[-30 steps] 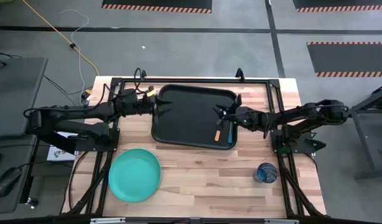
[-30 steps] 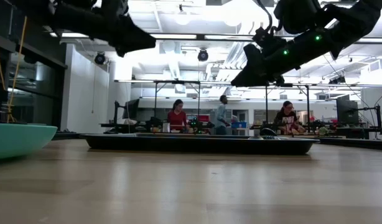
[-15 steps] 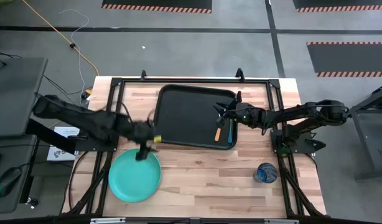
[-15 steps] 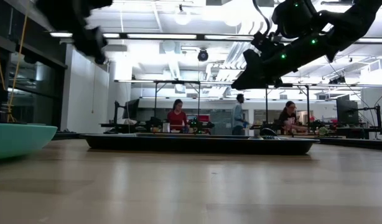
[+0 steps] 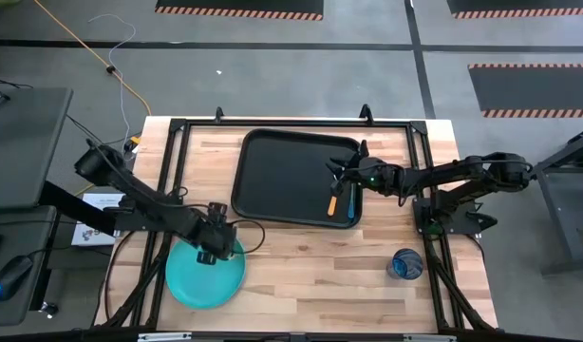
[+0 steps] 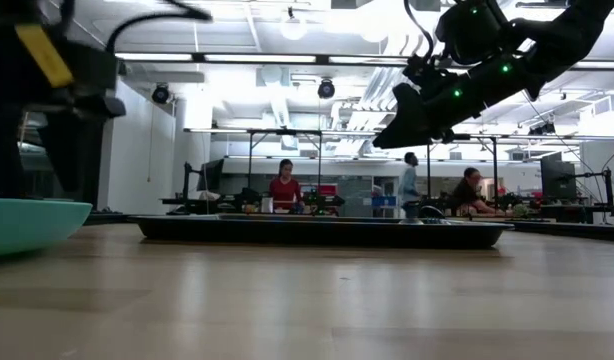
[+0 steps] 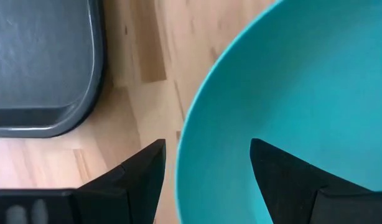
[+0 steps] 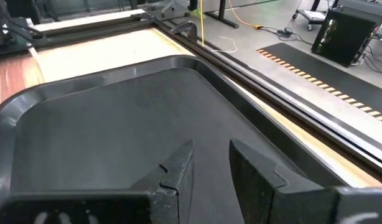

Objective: Pick and place plate/cup/fork/spoon on tray
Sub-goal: Put the blue plate on the black tray to the right side of the yellow spoon

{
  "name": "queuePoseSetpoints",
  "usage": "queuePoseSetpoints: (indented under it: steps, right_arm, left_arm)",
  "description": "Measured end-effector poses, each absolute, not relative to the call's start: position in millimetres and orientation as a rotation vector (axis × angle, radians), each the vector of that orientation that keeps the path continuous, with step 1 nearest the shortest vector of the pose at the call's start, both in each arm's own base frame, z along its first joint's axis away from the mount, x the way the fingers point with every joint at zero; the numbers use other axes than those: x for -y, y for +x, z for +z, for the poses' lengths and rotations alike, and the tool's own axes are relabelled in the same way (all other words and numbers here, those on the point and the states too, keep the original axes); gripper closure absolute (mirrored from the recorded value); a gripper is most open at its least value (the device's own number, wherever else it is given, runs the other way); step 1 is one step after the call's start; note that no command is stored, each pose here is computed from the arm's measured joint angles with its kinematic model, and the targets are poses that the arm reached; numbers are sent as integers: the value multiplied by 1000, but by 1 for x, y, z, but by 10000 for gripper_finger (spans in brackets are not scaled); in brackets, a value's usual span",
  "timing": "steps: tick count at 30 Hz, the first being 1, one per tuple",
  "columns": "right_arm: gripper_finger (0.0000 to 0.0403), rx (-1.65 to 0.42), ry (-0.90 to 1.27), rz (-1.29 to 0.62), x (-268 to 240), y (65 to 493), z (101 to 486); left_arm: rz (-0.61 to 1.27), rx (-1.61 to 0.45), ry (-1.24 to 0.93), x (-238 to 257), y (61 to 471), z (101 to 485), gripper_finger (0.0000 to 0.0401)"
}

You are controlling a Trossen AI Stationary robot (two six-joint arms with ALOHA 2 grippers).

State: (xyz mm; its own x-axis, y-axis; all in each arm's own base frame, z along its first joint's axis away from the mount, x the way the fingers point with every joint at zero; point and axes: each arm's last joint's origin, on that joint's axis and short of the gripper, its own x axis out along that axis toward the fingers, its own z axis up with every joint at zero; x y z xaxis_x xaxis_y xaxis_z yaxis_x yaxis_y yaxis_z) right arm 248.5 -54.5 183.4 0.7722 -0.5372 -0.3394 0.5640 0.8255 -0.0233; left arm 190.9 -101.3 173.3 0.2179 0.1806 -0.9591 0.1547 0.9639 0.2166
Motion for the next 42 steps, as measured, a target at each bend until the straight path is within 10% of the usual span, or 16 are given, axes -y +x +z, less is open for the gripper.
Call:
queuePoseSetpoints:
  steps: [42]
  right_arm:
    - [308, -362, 111, -603, 54, 248, 181]
  left_arm:
    - [-73, -1610, 140, 63, 217, 139, 251]
